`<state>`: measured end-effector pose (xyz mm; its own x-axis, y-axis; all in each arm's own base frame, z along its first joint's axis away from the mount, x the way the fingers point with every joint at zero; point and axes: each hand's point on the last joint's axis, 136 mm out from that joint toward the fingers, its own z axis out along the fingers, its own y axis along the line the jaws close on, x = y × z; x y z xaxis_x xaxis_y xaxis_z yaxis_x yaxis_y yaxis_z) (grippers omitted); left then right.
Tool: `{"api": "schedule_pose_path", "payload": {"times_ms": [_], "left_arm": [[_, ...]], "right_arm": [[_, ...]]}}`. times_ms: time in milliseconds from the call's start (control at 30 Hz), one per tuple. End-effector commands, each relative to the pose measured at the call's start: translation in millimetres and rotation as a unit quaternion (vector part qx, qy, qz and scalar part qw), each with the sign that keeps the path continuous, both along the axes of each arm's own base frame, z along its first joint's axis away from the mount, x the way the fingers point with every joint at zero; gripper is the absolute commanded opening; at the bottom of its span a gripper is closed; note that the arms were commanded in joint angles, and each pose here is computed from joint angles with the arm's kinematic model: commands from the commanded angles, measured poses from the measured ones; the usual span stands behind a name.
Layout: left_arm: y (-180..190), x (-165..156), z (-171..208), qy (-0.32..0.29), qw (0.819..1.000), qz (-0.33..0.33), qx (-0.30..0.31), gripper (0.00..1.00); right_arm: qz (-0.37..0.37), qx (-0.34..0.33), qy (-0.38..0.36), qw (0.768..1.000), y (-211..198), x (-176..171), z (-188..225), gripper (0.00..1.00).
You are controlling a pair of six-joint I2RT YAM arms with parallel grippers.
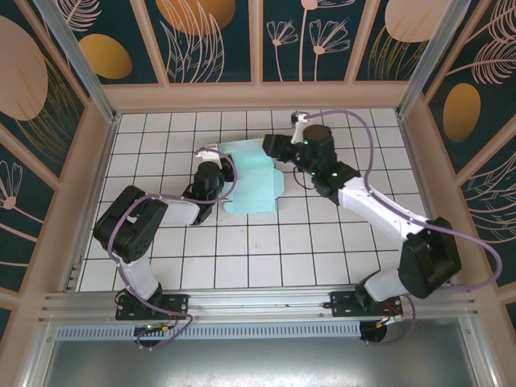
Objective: Fold the paper box
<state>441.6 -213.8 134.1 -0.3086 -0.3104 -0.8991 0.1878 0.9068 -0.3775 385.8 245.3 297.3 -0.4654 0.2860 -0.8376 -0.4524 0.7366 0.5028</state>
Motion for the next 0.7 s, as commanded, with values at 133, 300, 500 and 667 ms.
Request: {"api": "schedule_pose_path", "payload": {"times_ms": [133, 300, 500, 667], "left_arm": [[-26, 1, 22, 0.001, 0.993, -0.092, -0.074, 0.0], [-46, -3, 29, 0.008, 0.982, -0.158, -0.103, 0.0], [-51, -1, 27, 0.014, 0.98, -0.168, -0.102, 0.0], [-52, 3, 25, 0.021, 0.981, -0.164, -0.099, 0.0]], "right_arm": [[0.116, 0.003, -0.048, 0.992, -27, -15, -7, 0.59], [0.197, 0.017, -0.07, 0.978, -20, -36, -12, 0.56], [0.263, -0.003, -0.077, 0.962, 4, -53, -19, 0.49], [0.284, -0.037, -0.062, 0.956, 26, -58, -36, 0.36]]}}
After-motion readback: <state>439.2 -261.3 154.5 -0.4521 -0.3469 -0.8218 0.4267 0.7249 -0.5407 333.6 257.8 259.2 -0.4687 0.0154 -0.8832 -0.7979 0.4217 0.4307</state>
